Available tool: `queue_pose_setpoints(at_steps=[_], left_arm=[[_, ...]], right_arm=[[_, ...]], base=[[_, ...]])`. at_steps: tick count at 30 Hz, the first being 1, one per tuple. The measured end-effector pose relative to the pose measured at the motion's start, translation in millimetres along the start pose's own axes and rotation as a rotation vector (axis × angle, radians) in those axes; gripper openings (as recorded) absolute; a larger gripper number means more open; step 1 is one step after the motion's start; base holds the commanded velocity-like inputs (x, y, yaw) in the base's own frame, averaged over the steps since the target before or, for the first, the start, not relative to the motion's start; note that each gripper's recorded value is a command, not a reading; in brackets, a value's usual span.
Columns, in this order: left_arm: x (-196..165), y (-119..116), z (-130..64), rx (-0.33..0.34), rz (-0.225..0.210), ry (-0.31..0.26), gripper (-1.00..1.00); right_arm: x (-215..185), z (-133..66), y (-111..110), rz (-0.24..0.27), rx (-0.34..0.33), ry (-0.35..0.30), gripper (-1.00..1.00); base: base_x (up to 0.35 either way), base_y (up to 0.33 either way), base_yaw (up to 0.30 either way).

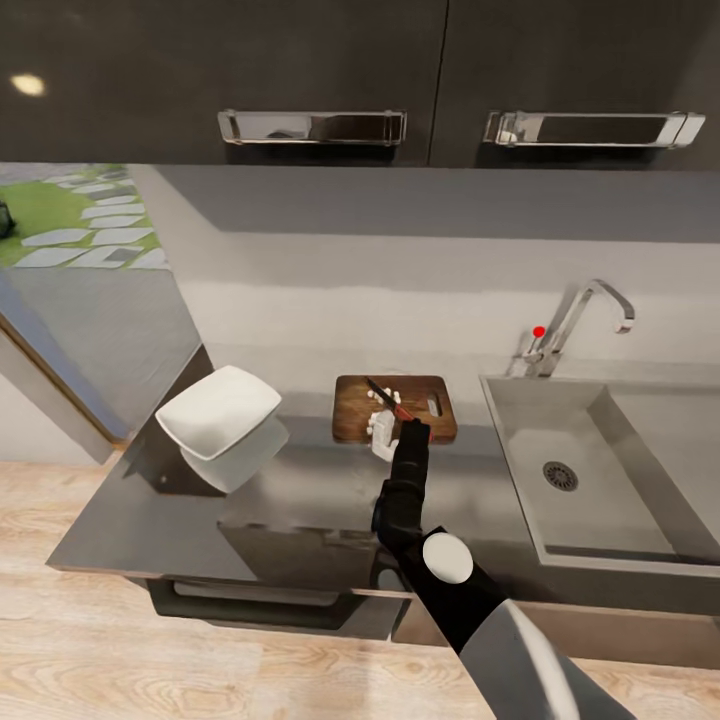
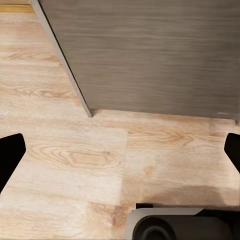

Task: In the kitchen, take the Vidalia onion out of the sink, dice it on the chopping board with the paring knife, put the diced onion into the bowl on the countertop, then place both the paring knife and the chopping board into the sink.

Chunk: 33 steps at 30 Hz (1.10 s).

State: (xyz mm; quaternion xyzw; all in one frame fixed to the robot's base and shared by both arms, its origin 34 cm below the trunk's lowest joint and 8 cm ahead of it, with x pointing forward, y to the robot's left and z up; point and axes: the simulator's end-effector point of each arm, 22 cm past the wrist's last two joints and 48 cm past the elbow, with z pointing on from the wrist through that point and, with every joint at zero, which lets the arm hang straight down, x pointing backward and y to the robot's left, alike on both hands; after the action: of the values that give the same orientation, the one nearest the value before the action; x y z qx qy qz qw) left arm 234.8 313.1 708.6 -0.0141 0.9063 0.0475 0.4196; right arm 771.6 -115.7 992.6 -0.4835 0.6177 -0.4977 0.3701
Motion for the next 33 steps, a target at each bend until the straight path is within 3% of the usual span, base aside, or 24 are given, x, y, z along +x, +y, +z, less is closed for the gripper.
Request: queue_pose_setpoints(at_steps=[9, 12, 14, 17, 19, 21, 24, 33], left_arm=[[-0.2, 0.0, 0.3, 0.0, 0.0, 0.0, 1.0], [-0.2, 0.0, 0.3, 0.0, 0.0, -0.001, 1.0], [-0.3, -0.1, 0.3, 0.0, 0.0, -0.001, 1.0], [-0.2, 0.0, 0.3, 0.0, 0.0, -0.001, 1.0], [-0.1, 0.0, 0.2, 0.0, 0.0, 0.0, 1.0], [0.1, 0.0, -0.1, 0.0, 0.0, 0.0, 1.0], [0.2, 0.0, -0.1, 0.0, 0.0, 0.001, 1.0], [0.0, 0.0, 0.2, 0.0, 0.0, 0.0, 1.0]], right_arm=[[-0.1, 0.3, 1.1, -0.003, 0.0, -0.001, -1.0], [-0.5, 0.0, -6.7, 0.025, 0.006, -0.003, -1.0], [3.9, 1.1, -28.2, 0.103, 0.022, 0.005, -1.0], [28.5, 5.8, -73.5, 0.312, 0.042, 0.04, -1.0], [37.8, 4.3, -96.7, 0.402, 0.058, 0.041, -1.0], [42.5, 3.9, -104.6, 0.448, 0.048, 0.04, -1.0], [65.7, 11.6, -103.2, 0.515, 0.0, 0.079, -1.0], [134.5, 29.7, -61.8, 0.689, -0.211, 0.207, -1.0]], base=[[0.008, 0.0, 0.0], [0.0, 0.0, 0.0], [0.0, 0.0, 0.0], [0.0, -0.002, 0.0], [0.0, -0.054, 0.0], [0.0, -0.099, 0.0], [-0.002, -0.133, 0.0], [-0.062, -0.151, 0.0]])
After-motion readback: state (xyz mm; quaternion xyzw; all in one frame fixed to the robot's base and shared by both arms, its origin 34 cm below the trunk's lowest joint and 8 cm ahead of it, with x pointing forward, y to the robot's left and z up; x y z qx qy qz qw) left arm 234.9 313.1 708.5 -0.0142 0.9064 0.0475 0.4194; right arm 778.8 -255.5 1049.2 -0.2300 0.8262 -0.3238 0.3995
